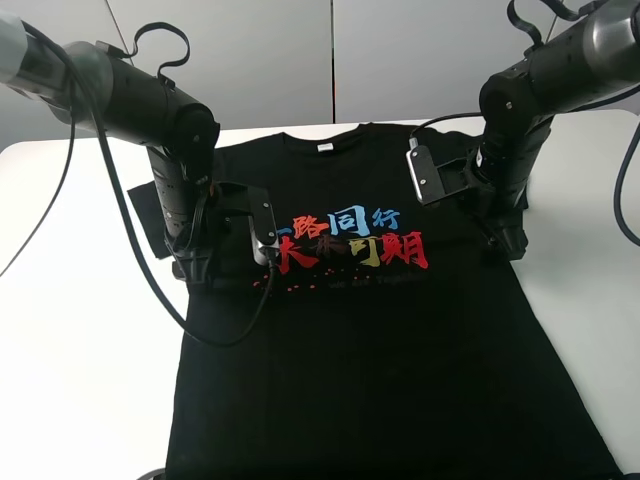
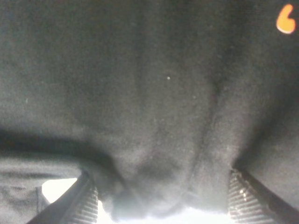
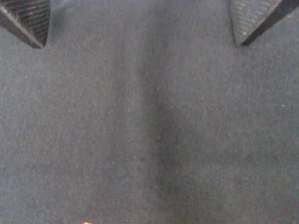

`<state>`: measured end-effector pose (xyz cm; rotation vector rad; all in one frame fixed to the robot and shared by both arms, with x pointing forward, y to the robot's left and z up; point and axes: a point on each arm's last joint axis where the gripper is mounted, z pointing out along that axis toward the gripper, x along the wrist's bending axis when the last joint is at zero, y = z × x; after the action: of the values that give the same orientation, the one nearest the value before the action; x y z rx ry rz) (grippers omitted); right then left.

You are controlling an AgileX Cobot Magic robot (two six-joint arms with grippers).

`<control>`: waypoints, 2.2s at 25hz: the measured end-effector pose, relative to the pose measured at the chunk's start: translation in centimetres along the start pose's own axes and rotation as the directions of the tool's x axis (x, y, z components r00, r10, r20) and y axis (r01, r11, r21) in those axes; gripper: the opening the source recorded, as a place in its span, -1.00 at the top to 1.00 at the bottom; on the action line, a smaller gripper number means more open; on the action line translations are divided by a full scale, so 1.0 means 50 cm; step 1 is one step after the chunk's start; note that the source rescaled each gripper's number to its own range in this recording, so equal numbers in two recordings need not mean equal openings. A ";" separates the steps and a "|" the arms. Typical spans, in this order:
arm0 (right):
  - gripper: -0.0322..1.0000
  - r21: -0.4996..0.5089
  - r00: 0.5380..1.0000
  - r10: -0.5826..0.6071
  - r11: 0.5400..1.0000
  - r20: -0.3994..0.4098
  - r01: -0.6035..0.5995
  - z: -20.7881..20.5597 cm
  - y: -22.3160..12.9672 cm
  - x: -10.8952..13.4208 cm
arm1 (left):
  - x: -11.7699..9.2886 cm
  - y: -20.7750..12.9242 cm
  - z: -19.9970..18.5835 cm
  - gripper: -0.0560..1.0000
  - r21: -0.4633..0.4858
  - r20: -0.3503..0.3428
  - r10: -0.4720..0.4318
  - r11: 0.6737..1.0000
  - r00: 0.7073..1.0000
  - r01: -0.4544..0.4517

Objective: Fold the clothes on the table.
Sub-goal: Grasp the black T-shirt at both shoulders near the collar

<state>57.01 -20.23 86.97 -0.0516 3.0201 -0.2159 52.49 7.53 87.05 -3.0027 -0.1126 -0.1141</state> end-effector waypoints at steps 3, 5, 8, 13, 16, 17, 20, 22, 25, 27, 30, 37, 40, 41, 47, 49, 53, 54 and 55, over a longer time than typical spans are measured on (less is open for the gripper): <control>-0.70 0.000 1.000 0.000 1.000 0.000 0.000 0.000 0.000 0.000 | 0.004 -0.001 -0.008 -0.54 0.000 -0.021 0.016 1.000 1.000 -0.016; -0.70 0.000 1.000 0.000 1.000 0.000 0.000 0.000 0.000 0.000 | 0.009 0.000 -0.025 -0.54 -0.018 -0.042 0.015 1.000 0.999 -0.016; -0.70 0.000 1.000 0.000 1.000 0.000 0.000 0.000 0.000 0.000 | 0.018 0.009 -0.052 -0.54 -0.067 -0.059 -0.009 0.998 0.998 0.005; -0.70 0.000 1.000 0.002 1.000 0.000 -0.002 0.000 0.000 0.000 | 0.014 0.015 -0.060 -0.54 -0.078 -0.056 0.012 0.997 0.998 -0.016; -0.70 0.000 1.000 0.006 1.000 0.000 -0.006 0.000 0.000 0.000 | 0.013 0.016 -0.060 -0.54 -0.078 -0.055 0.016 0.997 0.998 -0.020; -0.70 0.000 1.000 0.006 1.000 0.000 -0.006 0.000 0.000 0.000 | 0.013 0.016 -0.060 -0.54 -0.078 -0.055 0.016 0.997 0.998 -0.020; -0.70 0.000 1.000 0.006 1.000 0.000 -0.006 0.000 0.000 0.000 | 0.013 0.016 -0.060 -0.54 -0.078 -0.055 0.016 0.997 0.998 -0.020; -0.70 0.000 1.000 0.006 1.000 0.000 -0.006 0.000 0.000 0.000 | 0.012 0.015 -0.056 -0.54 -0.069 -0.046 0.018 0.997 0.999 -0.021; -0.70 0.000 1.000 0.006 1.000 0.000 -0.006 0.000 0.000 0.000 | 0.008 0.015 -0.035 -0.54 -0.036 -0.013 0.034 0.999 0.999 -0.035; -0.70 0.000 1.000 0.006 1.000 0.000 -0.006 0.000 0.000 0.000 | 0.006 0.017 -0.017 -0.54 -0.018 0.005 0.041 0.999 0.999 -0.041; -0.70 0.000 1.000 0.006 1.000 0.000 -0.006 0.000 0.000 0.000 | 0.004 0.018 0.000 -0.54 0.001 0.018 0.052 0.999 0.998 -0.052; -0.70 0.000 1.000 0.006 1.000 0.000 -0.006 0.000 0.000 0.000 | 0.004 0.020 0.006 -0.54 0.010 0.031 0.056 0.998 0.998 -0.056; -0.70 0.000 1.000 0.006 1.000 0.000 -0.006 0.000 0.000 0.000 | 0.004 0.019 0.006 -0.54 0.011 0.032 0.056 0.998 0.998 -0.056; -0.69 0.000 1.000 0.006 1.000 0.000 -0.006 0.000 0.000 0.000 | 0.004 0.019 0.006 -0.54 0.012 0.031 0.057 0.998 0.998 -0.058; -0.63 0.000 1.000 0.007 1.000 -0.002 -0.007 0.000 0.000 0.000 | 0.004 0.019 0.006 -0.54 0.013 0.030 0.057 0.998 0.998 -0.057; -0.62 0.000 1.000 0.007 1.000 -0.002 -0.007 0.000 0.000 0.000 | 0.004 0.019 0.006 -0.54 0.013 0.030 0.057 0.998 0.998 -0.057; -0.60 0.000 1.000 0.010 1.000 -0.005 -0.010 0.000 0.000 0.001 | 0.004 0.019 0.006 -0.54 0.013 0.030 0.057 0.998 0.998 -0.057; -0.56 0.000 1.000 0.011 1.000 -0.007 -0.011 0.002 0.000 0.001 | 0.004 0.019 0.006 -0.54 0.013 0.030 0.057 0.998 0.998 -0.057; -0.46 -0.003 1.000 0.017 1.000 -0.011 -0.017 0.002 0.001 0.002 | 0.004 0.019 0.006 -0.54 0.013 0.030 0.057 0.998 0.998 -0.057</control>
<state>56.92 -20.20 86.88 -0.0250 3.0309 -0.2102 52.81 6.65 86.64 -2.9911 -0.0307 -0.0626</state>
